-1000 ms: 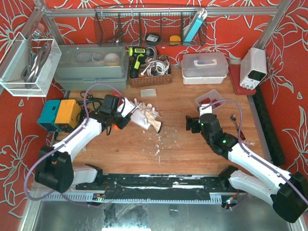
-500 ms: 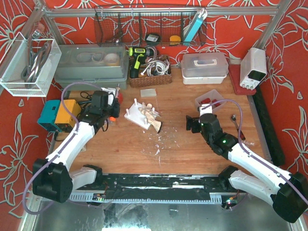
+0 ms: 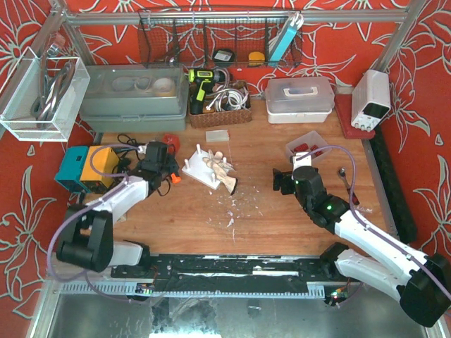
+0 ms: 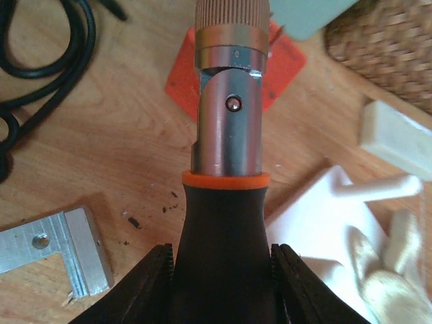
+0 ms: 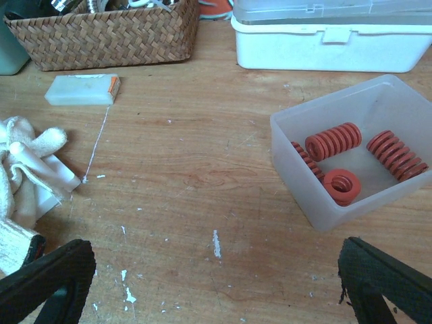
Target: Install the large spring
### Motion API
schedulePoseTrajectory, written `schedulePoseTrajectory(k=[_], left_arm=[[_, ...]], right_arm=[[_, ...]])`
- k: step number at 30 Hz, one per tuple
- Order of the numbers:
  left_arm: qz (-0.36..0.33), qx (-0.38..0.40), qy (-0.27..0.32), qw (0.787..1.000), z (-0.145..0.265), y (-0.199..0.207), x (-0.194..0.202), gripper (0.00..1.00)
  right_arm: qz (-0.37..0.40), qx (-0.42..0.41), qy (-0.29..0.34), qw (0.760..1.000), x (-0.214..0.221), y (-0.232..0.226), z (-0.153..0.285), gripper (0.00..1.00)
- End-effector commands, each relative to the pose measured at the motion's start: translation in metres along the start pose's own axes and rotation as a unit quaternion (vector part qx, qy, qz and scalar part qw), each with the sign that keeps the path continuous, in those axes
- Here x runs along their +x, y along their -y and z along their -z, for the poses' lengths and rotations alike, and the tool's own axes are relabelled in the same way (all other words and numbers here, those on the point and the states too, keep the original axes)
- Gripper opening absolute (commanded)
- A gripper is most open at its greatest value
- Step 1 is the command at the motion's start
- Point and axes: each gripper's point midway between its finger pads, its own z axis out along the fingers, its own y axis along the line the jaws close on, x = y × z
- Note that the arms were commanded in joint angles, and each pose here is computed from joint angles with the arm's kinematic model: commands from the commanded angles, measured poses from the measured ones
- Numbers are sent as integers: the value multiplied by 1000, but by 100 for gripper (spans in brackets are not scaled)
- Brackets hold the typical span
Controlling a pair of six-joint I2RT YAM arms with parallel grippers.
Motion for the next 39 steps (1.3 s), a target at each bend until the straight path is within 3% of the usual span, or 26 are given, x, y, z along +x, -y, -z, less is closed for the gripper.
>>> schedulePoseTrajectory(k=[1,8,14,20,25,30,34,39], left_arm=[[53,-33,38,997,-16,0,-26,0],[52,-66,30,996,-34,-24,-21,0],[60,-63,-4,996,-50,-33,-7,11],[51,-68,-19,996,-60,-38,-4,27],[48,-79,-15,996,-57,-43,-5,50],[32,-88,2,996,-42,-40,-21,62],[15,-56,30,998,-19,-25,-41,68],[-52,38,42,997,15,10,-50,81]], right_arm=[[-4,13,6,1000,-2,5,3,99],[-3,11,3,1000,-1,3,2,99],[-3,10,2,1000,-1,3,1,99],[-2,12,3,1000,-1,4,2,99],[-2,12,2,1000,-1,3,1,99],[3,0,-9,1000,1,-3,-3,99],[4,-13,-15,1000,1,-9,-5,99],[2,-31,-11,999,1,-15,-4,99]])
